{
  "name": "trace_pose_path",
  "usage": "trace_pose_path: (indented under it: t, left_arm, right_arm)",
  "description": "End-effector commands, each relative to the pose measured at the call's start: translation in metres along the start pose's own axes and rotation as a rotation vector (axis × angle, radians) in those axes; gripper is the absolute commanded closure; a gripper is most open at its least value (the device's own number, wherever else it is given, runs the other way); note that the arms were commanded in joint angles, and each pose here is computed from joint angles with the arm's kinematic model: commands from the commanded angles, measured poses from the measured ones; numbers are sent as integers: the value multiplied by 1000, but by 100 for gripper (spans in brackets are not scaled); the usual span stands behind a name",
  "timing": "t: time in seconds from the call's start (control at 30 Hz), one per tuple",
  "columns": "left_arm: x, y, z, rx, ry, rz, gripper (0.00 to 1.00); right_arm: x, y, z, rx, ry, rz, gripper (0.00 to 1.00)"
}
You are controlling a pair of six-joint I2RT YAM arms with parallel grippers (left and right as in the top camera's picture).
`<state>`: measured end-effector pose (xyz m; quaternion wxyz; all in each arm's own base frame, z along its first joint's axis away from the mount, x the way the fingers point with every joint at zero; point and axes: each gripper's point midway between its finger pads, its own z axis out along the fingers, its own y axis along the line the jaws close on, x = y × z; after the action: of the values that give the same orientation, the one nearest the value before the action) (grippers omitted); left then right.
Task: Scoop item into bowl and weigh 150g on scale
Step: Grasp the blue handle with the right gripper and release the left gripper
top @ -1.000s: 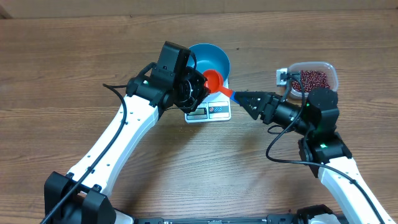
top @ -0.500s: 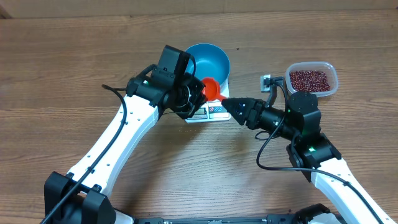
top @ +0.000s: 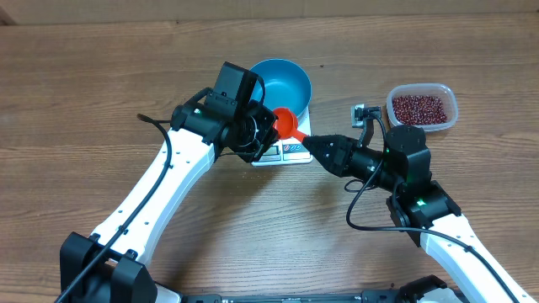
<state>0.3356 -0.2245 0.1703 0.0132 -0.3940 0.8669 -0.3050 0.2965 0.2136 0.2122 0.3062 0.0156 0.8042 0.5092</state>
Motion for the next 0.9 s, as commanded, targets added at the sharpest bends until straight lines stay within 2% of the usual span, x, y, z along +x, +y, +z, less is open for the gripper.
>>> trace_pose_path:
  t: [0.0,0.73,0.87]
  left_arm:
    - [-2,-4,-5,22,-16,-8,95]
    - [-1,-4,-5,23,-8,-6,96]
    - [1,-4,-5,24,-1,-5,95]
  right_arm:
    - [-8,9,-1,-9,-24,-8,82]
    - [-17,14,-2,-22,-65,-32,85]
    - [-17,14,-2,-23,-65,-32,89]
